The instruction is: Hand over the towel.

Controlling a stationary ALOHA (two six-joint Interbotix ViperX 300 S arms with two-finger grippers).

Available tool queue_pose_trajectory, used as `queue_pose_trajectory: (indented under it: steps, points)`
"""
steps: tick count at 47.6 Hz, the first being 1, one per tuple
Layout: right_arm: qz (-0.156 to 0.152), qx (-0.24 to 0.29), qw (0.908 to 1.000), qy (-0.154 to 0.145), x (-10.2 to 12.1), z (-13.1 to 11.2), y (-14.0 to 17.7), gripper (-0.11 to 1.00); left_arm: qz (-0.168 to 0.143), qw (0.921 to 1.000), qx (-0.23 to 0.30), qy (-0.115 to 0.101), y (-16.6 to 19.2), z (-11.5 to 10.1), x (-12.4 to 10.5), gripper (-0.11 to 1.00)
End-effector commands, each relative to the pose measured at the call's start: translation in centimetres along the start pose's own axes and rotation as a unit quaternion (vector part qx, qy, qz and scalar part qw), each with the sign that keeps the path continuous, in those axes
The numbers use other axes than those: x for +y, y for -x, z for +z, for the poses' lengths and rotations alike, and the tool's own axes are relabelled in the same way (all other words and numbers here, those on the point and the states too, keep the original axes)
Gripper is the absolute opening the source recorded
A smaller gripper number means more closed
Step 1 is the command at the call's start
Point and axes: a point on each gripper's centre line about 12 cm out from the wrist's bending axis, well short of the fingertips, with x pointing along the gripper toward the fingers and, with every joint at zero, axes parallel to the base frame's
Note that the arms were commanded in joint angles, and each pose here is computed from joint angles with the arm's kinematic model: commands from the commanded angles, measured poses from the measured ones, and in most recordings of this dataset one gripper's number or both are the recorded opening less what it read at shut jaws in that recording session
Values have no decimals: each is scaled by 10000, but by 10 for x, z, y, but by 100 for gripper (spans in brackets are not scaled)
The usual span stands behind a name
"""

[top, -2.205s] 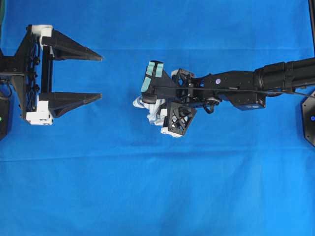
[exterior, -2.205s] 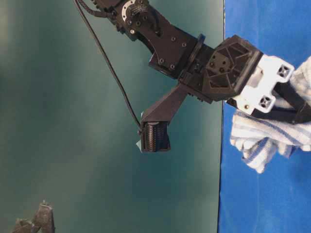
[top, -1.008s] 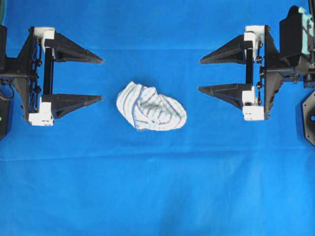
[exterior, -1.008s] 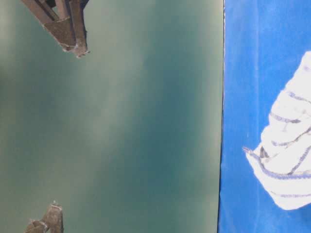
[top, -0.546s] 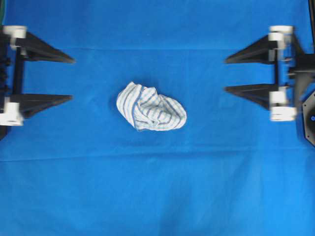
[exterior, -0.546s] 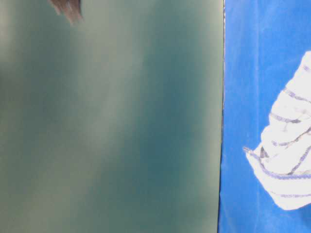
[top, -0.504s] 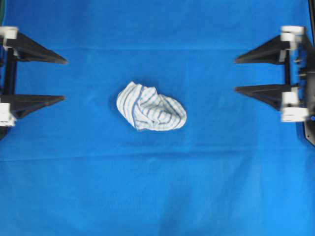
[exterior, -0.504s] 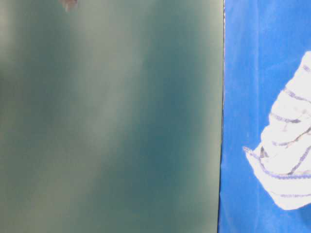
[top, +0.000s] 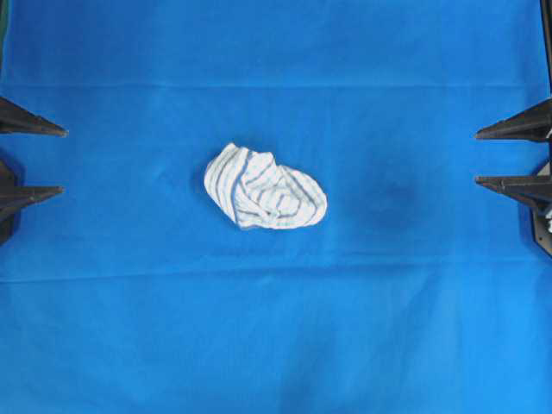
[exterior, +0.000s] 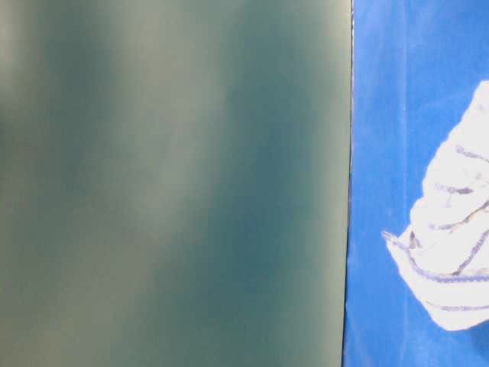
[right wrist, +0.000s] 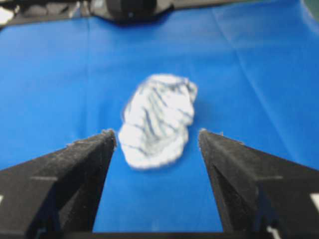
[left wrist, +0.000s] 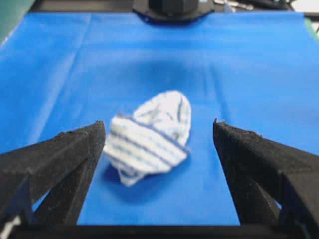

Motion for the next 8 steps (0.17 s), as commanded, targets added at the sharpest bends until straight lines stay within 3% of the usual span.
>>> queue_pose_trajectory:
  steps: [1, 8]
  points:
    - [5, -61, 10000, -55, 0, -3, -1, 70, -4, 10000, -92, -15, 3, -5, 0, 92]
    - [10, -22, 10000, -78, -1, -11, -4, 70, 1, 9999, -138, -8, 6, -17, 0, 91]
